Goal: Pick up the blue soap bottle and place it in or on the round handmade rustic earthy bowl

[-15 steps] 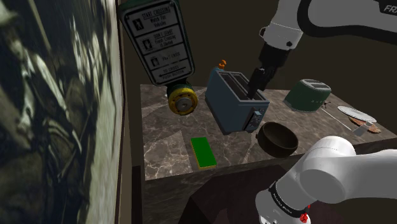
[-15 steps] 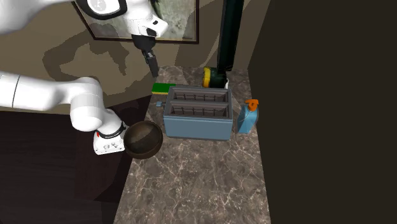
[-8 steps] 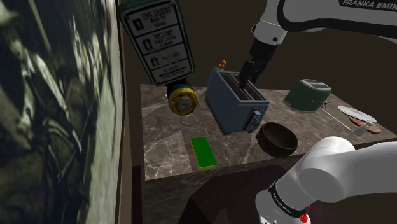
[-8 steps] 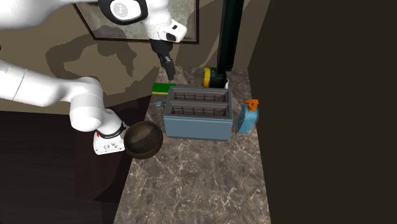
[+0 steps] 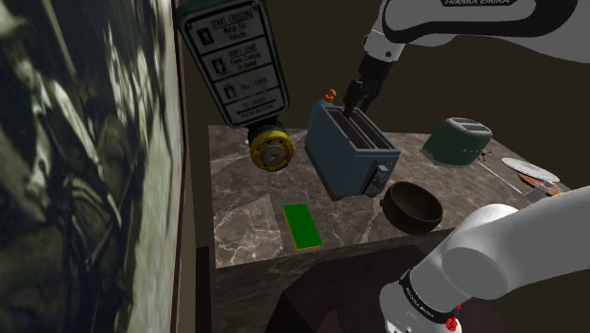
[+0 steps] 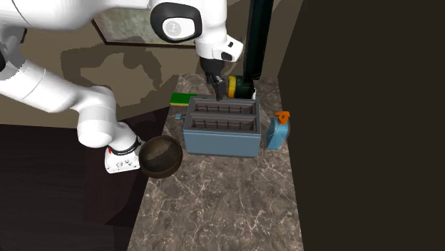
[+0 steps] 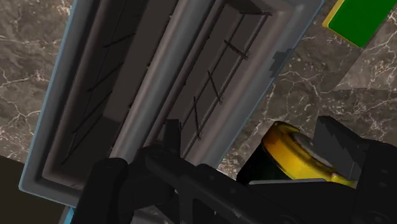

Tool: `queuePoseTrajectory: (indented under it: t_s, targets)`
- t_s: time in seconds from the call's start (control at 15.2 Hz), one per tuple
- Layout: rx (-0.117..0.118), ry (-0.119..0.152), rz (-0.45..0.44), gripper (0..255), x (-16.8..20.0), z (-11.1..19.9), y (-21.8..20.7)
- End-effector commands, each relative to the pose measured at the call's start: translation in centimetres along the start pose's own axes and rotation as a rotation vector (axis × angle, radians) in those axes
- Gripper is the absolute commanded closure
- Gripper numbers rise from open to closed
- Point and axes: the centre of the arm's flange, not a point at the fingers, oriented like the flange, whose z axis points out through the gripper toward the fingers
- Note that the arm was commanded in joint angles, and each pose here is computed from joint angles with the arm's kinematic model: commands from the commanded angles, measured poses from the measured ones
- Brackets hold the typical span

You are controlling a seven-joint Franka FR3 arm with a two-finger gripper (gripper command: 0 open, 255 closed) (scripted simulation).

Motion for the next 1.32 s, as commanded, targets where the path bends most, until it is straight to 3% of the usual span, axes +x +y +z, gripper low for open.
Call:
queuePoseTrajectory:
  t_s: [0.0,1.25]
  targets:
    - [0.002,0.01,0.007,0,1.9,0.4,1.6]
    - [0.033,0.092,0.073,0,18.4,3.2,17.9]
